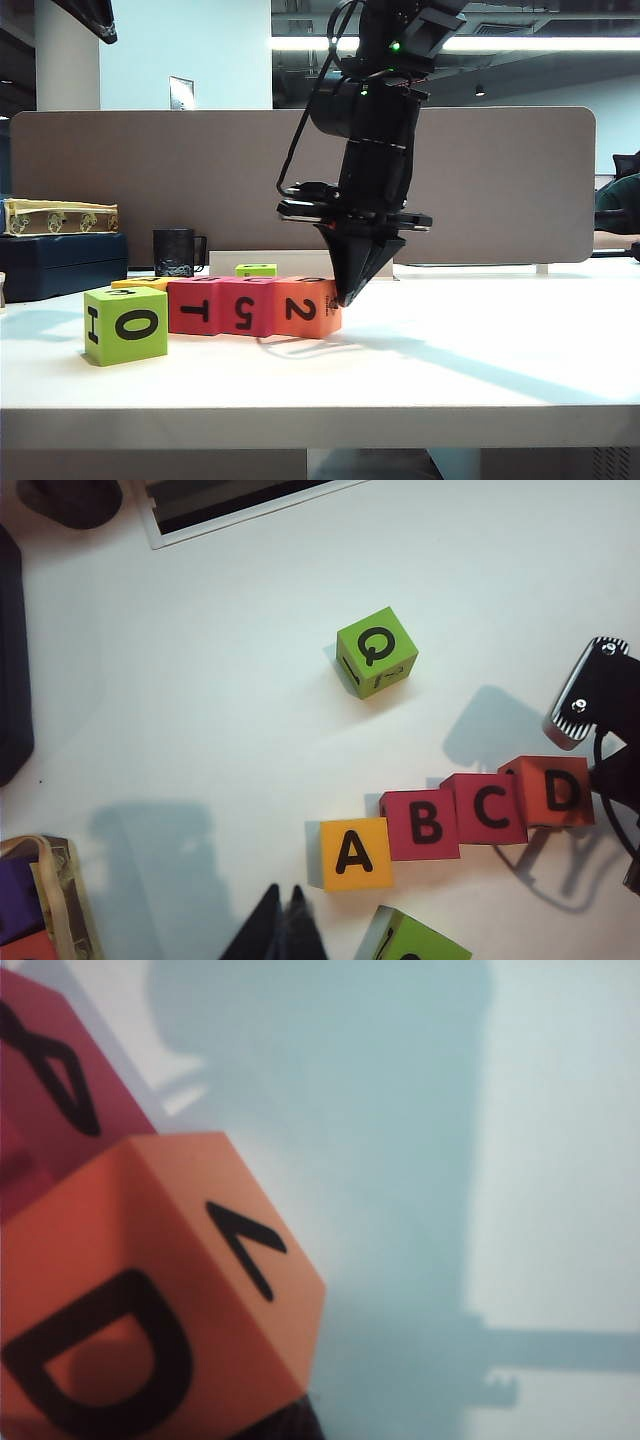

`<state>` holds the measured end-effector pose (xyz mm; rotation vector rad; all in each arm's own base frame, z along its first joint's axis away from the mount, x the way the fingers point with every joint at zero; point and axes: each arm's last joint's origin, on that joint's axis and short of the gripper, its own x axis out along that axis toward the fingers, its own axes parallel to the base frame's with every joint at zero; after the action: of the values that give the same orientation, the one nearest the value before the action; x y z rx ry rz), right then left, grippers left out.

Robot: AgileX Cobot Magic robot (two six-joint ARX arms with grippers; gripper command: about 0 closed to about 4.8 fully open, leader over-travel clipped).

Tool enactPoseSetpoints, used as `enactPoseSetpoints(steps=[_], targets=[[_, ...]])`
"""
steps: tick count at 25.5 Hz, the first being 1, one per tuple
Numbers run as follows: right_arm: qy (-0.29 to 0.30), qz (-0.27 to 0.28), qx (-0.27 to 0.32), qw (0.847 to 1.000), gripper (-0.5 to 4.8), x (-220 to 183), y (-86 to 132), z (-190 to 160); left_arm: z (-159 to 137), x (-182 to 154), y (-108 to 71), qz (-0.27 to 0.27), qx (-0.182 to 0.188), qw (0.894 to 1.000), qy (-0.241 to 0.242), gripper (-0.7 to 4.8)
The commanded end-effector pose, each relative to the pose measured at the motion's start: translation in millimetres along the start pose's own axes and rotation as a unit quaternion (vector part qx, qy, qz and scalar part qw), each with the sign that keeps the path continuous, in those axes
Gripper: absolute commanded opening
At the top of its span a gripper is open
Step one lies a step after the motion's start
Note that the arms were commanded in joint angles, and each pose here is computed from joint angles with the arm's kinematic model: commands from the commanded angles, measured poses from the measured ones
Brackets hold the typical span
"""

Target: Select the appropriate blocks from the scattered letter blocks on the table and arrange them in a row to spell out "ABCD".

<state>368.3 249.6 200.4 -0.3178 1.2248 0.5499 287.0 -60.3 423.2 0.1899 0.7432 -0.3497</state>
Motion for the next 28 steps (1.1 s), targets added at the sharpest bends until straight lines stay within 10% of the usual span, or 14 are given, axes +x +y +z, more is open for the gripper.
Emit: enactPoseSetpoints(steps=[1,28], targets=[[-0.036,0.007,-0.004,0.999,-0.01,-2.2,1.5,7.3,1.0,-2.6,-0.4,-0.001,0.001,1.000,-0.007,-0.06],[-0.063,0.004,-0.005,0.998,-0.02,19.2,-0.1,14.8,0.9,-2.6,-0.4,-0.001,0.001,1.000,-0.006,-0.06]])
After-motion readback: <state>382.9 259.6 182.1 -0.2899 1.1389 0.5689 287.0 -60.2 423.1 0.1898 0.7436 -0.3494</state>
